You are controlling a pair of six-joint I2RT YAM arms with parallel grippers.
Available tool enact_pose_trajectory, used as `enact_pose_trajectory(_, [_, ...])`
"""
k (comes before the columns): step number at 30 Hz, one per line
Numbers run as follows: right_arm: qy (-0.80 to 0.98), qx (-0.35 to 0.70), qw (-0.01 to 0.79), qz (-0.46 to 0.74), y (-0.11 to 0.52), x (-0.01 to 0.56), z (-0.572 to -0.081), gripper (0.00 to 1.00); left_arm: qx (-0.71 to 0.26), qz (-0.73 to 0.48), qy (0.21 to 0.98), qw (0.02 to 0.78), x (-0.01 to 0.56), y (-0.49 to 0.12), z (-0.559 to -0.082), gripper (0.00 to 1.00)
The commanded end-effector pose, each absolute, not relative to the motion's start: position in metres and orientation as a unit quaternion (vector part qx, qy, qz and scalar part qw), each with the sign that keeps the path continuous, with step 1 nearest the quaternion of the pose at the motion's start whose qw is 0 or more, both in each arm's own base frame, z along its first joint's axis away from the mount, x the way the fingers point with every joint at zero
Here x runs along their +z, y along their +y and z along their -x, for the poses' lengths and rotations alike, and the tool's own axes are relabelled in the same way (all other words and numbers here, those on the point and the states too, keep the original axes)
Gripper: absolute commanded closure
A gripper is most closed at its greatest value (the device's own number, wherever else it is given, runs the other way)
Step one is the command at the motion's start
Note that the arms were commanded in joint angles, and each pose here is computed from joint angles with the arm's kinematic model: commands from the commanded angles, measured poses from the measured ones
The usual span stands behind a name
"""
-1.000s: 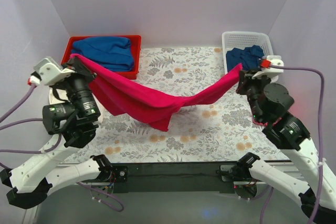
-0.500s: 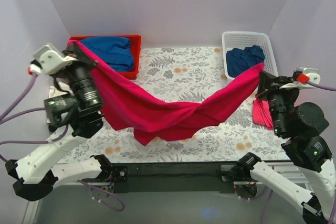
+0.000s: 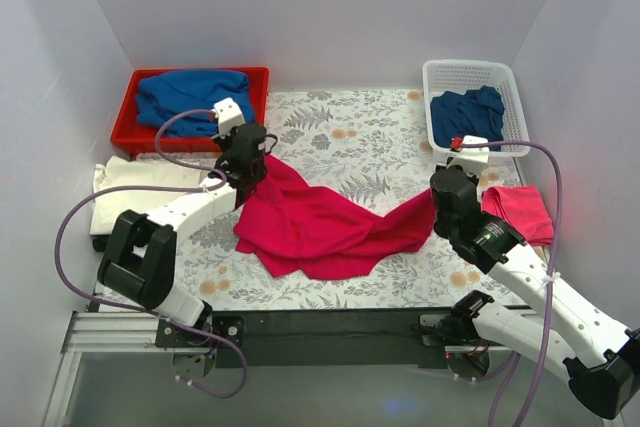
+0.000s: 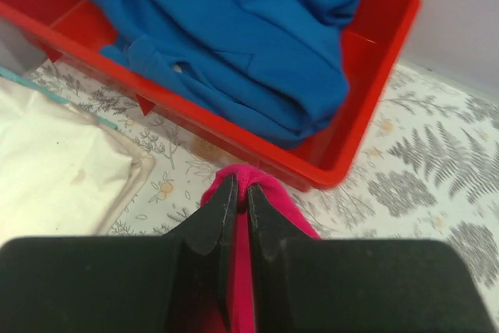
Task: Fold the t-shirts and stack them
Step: Flatten out the tshirt
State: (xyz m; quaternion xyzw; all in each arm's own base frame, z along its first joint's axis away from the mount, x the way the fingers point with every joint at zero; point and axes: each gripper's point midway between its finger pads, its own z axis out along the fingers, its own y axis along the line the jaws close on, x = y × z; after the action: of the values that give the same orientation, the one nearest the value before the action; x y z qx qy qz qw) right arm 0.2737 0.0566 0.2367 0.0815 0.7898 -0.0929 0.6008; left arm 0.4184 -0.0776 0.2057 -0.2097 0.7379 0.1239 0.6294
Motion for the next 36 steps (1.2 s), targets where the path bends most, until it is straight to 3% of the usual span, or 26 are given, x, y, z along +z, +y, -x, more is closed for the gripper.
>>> enact_pose_trajectory(1, [0.747, -0.086, 0.641, -0.153, 0.045, 0.267, -0.281, 0.99, 0.027, 0.286, 0.700, 0.654, 0.239, -0.067, -0.451, 1.00])
enact_pose_trajectory(5, [0.752, -0.079, 0.638, -0.148, 0.050, 0.262, -0.284, 0.99, 0.017, 0.274, 0.724, 0.633, 0.222, -0.058, -0.501, 1.00])
enact_pose_trajectory(6, [0.753, -0.080, 0.636, -0.147, 0.050, 0.259, -0.284, 0.99, 0.006, 0.253, 0.748, 0.613, 0.197, -0.068, -0.515, 1.00])
enact_pose_trajectory(11, [0.760, -0.075, 0.630, -0.141, 0.054, 0.250, -0.285, 0.99, -0.052, 0.190, 0.770, 0.607, 0.192, -0.105, -0.558, 1.00])
enact_pose_trajectory(20, [0.774, -0.064, 0.617, -0.126, 0.062, 0.235, -0.286, 0.99, -0.123, 0.119, 0.782, 0.599, 0.184, -0.147, -0.578, 1.00])
enact_pose_trajectory(21, [0.776, -0.060, 0.615, -0.123, 0.064, 0.233, -0.287, 0.99, -0.120, 0.112, 0.781, 0.603, 0.188, -0.147, -0.579, 0.72])
enact_pose_trajectory(22, [0.779, -0.060, 0.613, -0.121, 0.066, 0.231, -0.287, 0.99, -0.117, 0.114, 0.778, 0.606, 0.192, -0.146, -0.578, 0.60])
enact_pose_trajectory(24, [0.782, -0.056, 0.609, -0.117, 0.068, 0.227, -0.288, 0.99, -0.107, 0.122, 0.766, 0.622, 0.211, -0.138, -0.573, 0.21])
enact_pose_trajectory(25, [0.784, -0.053, 0.607, -0.116, 0.070, 0.225, -0.288, 0.99, -0.100, 0.128, 0.763, 0.625, 0.212, -0.132, -0.568, 0.15])
enact_pose_trajectory(27, [0.789, -0.048, 0.603, -0.111, 0.073, 0.221, -0.289, 0.99, -0.088, 0.141, 0.743, 0.648, 0.240, -0.120, -0.557, 0.11])
enact_pose_trajectory(30, [0.794, -0.042, 0.596, -0.111, 0.076, 0.213, -0.289, 0.99, -0.054, 0.165, 0.760, 0.626, 0.233, -0.100, -0.531, 0.11])
enact_pose_trajectory(36, [0.804, -0.034, 0.583, -0.111, 0.082, 0.199, -0.289, 0.99, -0.052, 0.240, 0.827, 0.505, 0.150, -0.085, -0.450, 0.12])
